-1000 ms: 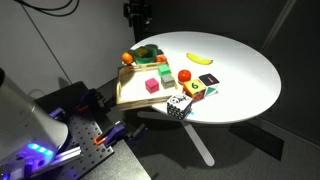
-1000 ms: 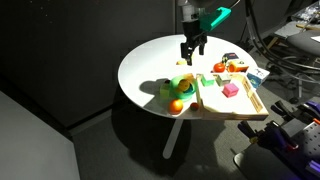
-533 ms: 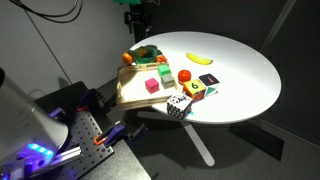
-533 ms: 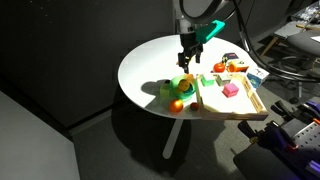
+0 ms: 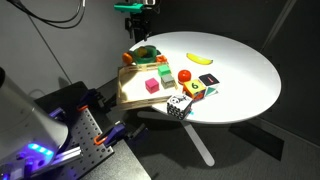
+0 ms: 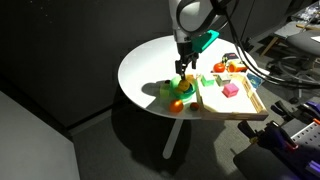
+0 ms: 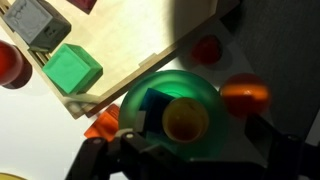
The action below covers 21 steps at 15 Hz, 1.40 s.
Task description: Remove the yellow fruit in the green bowl and place it in the wooden tray
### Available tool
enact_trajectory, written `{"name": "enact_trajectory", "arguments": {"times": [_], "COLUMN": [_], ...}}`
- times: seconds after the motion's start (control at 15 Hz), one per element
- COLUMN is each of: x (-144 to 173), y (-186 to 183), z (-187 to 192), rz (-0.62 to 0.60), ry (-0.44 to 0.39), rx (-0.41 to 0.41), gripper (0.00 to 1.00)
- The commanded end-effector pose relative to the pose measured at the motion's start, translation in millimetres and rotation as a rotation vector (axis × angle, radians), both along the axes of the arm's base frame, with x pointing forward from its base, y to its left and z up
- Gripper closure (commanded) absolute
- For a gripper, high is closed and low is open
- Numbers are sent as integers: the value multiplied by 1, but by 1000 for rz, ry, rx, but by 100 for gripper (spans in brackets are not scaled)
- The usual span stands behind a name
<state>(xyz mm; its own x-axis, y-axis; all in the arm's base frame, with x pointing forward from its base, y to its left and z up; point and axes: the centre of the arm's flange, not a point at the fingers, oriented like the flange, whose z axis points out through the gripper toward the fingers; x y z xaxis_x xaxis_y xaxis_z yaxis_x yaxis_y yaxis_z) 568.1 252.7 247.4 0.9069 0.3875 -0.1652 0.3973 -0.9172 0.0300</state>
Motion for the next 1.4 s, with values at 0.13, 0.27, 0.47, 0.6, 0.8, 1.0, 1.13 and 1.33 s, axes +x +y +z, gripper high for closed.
{"name": "enact_trajectory", "arguments": {"times": [0.13, 0.27, 0.47, 0.6, 0.8, 1.0, 1.13, 1.33], "x": [21, 25, 31, 34, 36, 38, 39, 40], "y": [8, 10, 12, 13, 13, 13, 12, 12], "z": [-12, -18, -26, -33, -44, -53, -58, -65], "rz": [33, 35, 43, 48, 52, 53, 55, 56], "ry": [-30, -29, -24, -19, -5, 8, 15, 22], "rx": [-20, -26, -35, -42, -44, -45, -46, -48], "gripper": [0, 0, 0, 0, 0, 0, 0, 25]}}
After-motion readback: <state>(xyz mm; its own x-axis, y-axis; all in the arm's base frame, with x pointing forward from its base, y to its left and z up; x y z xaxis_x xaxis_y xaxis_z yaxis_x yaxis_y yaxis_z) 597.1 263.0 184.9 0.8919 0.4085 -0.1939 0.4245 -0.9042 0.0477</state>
